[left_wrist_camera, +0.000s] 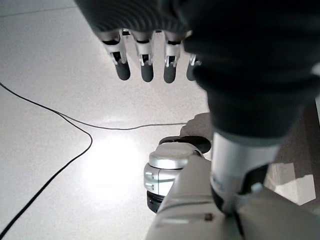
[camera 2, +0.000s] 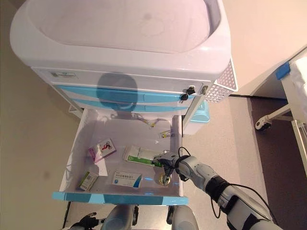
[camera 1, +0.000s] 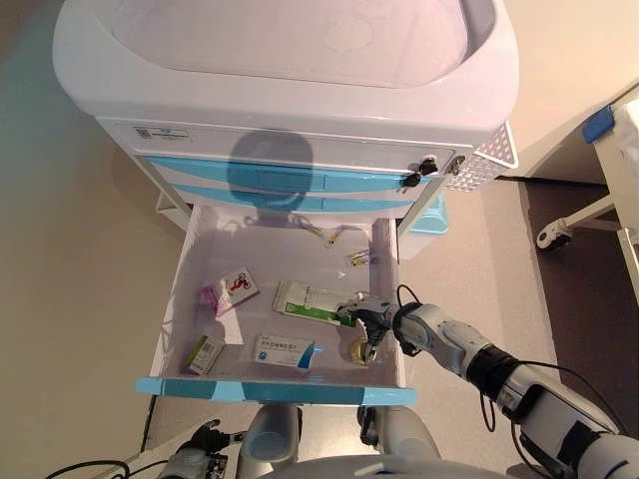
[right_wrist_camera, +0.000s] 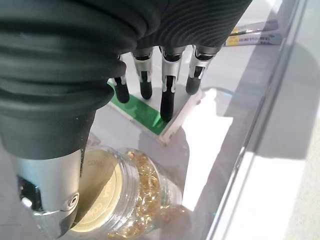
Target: Open the drawer and pick up the medicine
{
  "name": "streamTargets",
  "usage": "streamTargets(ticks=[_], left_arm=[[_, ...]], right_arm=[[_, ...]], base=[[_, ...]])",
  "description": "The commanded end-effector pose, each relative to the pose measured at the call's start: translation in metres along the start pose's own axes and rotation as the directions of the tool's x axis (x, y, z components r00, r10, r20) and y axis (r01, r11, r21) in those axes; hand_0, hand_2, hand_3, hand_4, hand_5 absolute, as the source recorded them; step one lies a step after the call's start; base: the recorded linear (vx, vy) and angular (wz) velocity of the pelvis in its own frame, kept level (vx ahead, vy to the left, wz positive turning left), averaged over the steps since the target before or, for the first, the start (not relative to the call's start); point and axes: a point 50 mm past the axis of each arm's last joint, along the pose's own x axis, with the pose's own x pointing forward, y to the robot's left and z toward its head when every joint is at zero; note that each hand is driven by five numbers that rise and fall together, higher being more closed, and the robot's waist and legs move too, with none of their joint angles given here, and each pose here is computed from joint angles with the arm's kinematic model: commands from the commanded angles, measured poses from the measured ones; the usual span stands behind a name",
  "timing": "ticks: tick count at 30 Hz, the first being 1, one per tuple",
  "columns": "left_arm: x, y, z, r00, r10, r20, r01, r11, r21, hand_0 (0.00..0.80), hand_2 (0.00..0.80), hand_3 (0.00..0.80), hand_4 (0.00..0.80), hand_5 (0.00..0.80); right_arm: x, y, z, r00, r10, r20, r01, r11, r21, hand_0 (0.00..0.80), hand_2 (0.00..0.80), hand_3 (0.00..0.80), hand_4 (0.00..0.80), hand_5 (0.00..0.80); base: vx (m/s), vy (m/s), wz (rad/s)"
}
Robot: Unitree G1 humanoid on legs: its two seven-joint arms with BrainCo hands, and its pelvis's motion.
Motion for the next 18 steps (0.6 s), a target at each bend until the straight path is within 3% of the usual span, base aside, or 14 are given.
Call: streamTargets(ticks=[1,18], left_arm=[[-0.001,0.0,-0.007,1.0,0.009,-0.02,-0.009,1.0,0.001,0.0,0.0,0.0,0.0,0.0],[-0.001,0.0,-0.008,1.0,0.014,-0.016,-0.014,1.0,-0.009,0.0,0.0,0.0,0.0,0.0]], right_arm=[[-0.007,0.031,-0.024,0.986,0.103,-0.129,-0.102,0.995,0.017,0.0,0.0,0.0,0.0,0.0],[-0.022,-0.004,-0.013,0.997,-0.069,-0.025,0.071,0.991,0.11,0.0,0.0,0.0,0.0,0.0]], base=[[0.0,0.0,0.0],[0.0,0.0,0.0]])
